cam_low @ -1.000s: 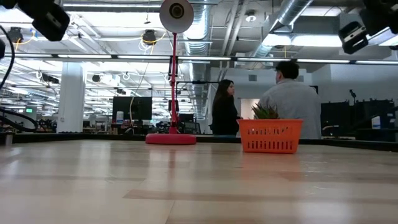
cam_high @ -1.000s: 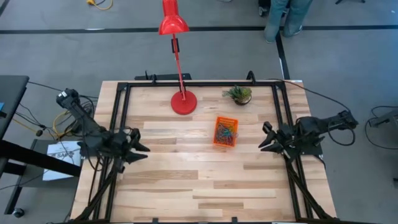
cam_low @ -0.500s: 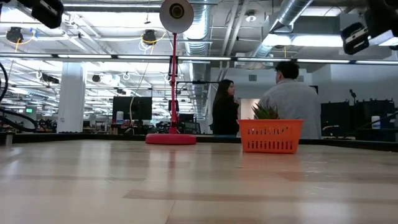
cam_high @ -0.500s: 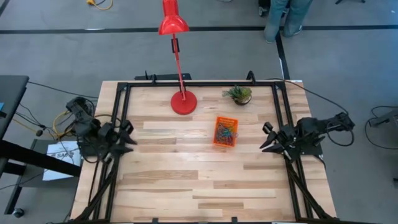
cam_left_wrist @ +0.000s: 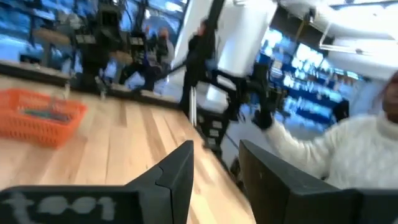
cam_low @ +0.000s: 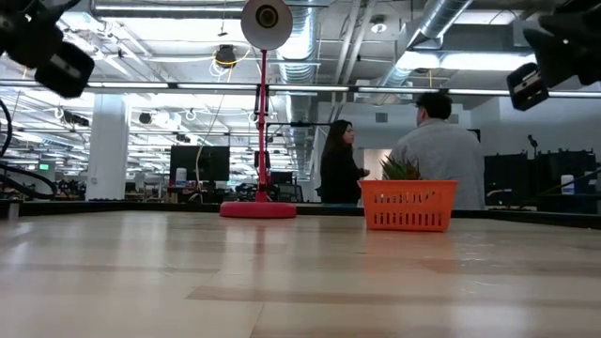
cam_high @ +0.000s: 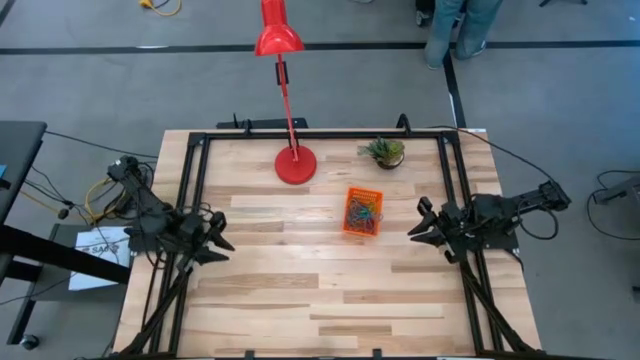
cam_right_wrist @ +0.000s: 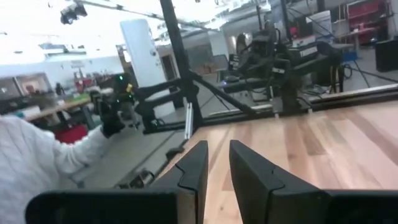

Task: Pick and place items into bin
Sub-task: Return to Home Position

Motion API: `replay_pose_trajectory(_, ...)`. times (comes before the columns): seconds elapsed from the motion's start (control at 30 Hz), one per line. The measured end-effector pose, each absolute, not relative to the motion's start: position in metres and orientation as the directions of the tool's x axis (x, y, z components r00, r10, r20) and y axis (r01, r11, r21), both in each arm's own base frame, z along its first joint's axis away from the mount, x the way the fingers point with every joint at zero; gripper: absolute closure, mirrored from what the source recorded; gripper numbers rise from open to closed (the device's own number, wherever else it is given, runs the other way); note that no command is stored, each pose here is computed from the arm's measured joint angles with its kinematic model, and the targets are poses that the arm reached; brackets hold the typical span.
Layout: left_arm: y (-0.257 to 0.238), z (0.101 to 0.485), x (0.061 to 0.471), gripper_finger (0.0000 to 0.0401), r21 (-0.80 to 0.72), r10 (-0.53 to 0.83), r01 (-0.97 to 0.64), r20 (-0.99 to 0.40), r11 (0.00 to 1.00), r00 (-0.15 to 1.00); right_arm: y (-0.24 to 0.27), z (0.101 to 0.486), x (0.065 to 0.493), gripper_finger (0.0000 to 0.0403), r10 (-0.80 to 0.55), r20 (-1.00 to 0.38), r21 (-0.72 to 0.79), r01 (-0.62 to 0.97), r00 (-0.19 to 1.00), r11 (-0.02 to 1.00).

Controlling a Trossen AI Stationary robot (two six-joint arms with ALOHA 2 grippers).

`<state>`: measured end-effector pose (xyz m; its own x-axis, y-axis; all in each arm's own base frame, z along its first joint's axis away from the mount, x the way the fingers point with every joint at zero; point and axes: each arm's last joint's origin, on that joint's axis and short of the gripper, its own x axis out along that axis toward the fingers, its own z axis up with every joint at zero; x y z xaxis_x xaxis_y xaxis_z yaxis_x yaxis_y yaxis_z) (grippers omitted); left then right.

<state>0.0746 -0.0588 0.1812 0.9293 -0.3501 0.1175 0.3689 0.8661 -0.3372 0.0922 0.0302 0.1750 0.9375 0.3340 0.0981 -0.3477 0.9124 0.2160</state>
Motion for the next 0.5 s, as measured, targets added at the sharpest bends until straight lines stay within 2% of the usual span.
replay_pose_trajectory(0.17, -0.0602, 0.1762, 0.0747, 0.0282, -0.319, -0.385, 0.393, 0.092, 0.862, 0.918, 0.0297, 0.1738, 0.0926, 0.0341, 0.315, 0.086, 0.199, -0.326, 0.945, 0.924)
replay_pose_trajectory(0.33, -0.0663, 0.1746, 0.0714, 0.0282, -0.14, -0.591, 0.596, 0.081, 0.791, 0.803, 0.0297, 0.1728, 0.0926, 0.0341, 0.316, 0.078, 0.199, -0.325, 0.946, 0.925)
replay_pose_trajectory(0.5, -0.066, 0.1719, 0.072, 0.0282, -0.08, -0.574, 0.576, 0.053, 0.813, 0.817, 0.0298, 0.1711, 0.0928, 0.0341, 0.316, 0.061, 0.2, -0.322, 0.947, 0.926)
